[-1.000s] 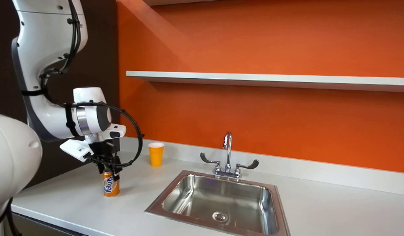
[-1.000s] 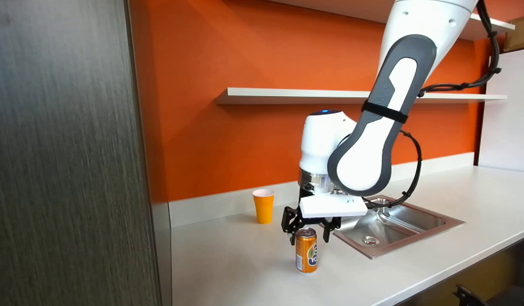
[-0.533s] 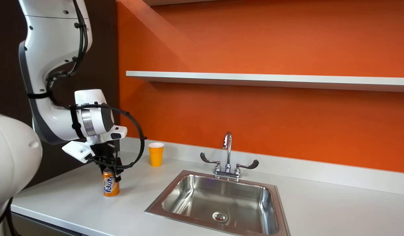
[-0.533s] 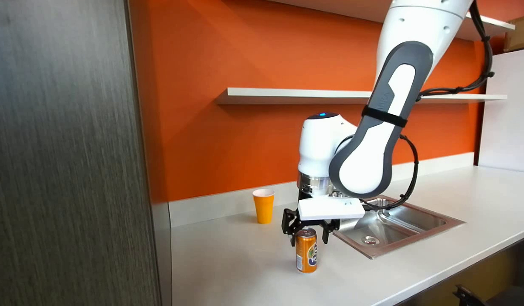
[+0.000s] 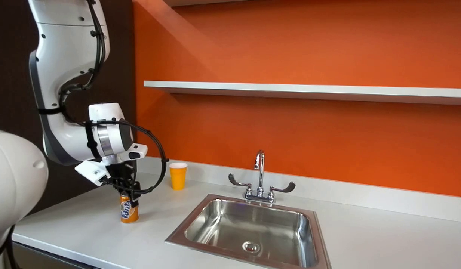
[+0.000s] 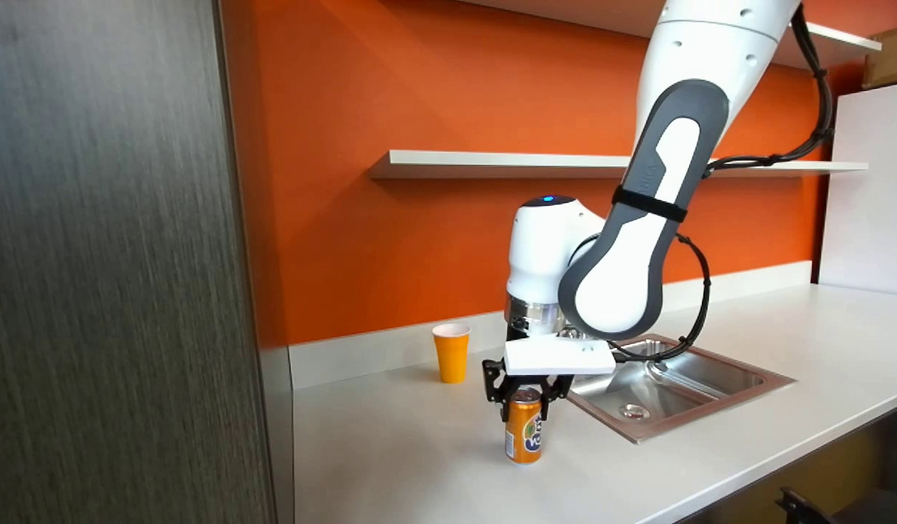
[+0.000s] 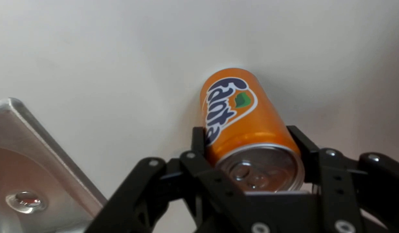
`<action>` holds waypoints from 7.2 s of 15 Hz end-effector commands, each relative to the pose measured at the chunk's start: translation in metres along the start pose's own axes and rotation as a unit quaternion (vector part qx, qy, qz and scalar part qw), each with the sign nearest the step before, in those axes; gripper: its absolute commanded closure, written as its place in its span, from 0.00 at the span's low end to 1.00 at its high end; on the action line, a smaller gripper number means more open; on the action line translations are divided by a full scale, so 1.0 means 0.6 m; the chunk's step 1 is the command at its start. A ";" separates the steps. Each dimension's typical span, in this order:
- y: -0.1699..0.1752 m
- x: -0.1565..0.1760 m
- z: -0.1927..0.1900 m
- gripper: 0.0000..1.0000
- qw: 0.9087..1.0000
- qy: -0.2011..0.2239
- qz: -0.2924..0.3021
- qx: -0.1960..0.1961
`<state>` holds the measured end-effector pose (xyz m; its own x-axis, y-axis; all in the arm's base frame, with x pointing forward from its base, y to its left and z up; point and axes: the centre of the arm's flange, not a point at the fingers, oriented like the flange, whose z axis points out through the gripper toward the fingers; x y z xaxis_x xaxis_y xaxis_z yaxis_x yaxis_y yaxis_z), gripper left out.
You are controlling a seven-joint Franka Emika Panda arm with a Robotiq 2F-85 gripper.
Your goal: Put the soda can on the shelf
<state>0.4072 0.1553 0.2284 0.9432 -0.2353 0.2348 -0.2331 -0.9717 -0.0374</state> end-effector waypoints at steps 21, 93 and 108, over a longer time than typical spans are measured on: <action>-0.016 0.041 -0.420 0.62 0.991 0.109 0.078 0.010; -0.054 0.590 -0.728 0.62 0.980 0.197 0.020 -0.023; -0.057 0.630 -0.713 0.00 0.980 0.188 0.054 -0.029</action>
<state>0.6566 0.1043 0.7212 0.7729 -0.2756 0.5715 -0.3158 -0.9483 -0.0302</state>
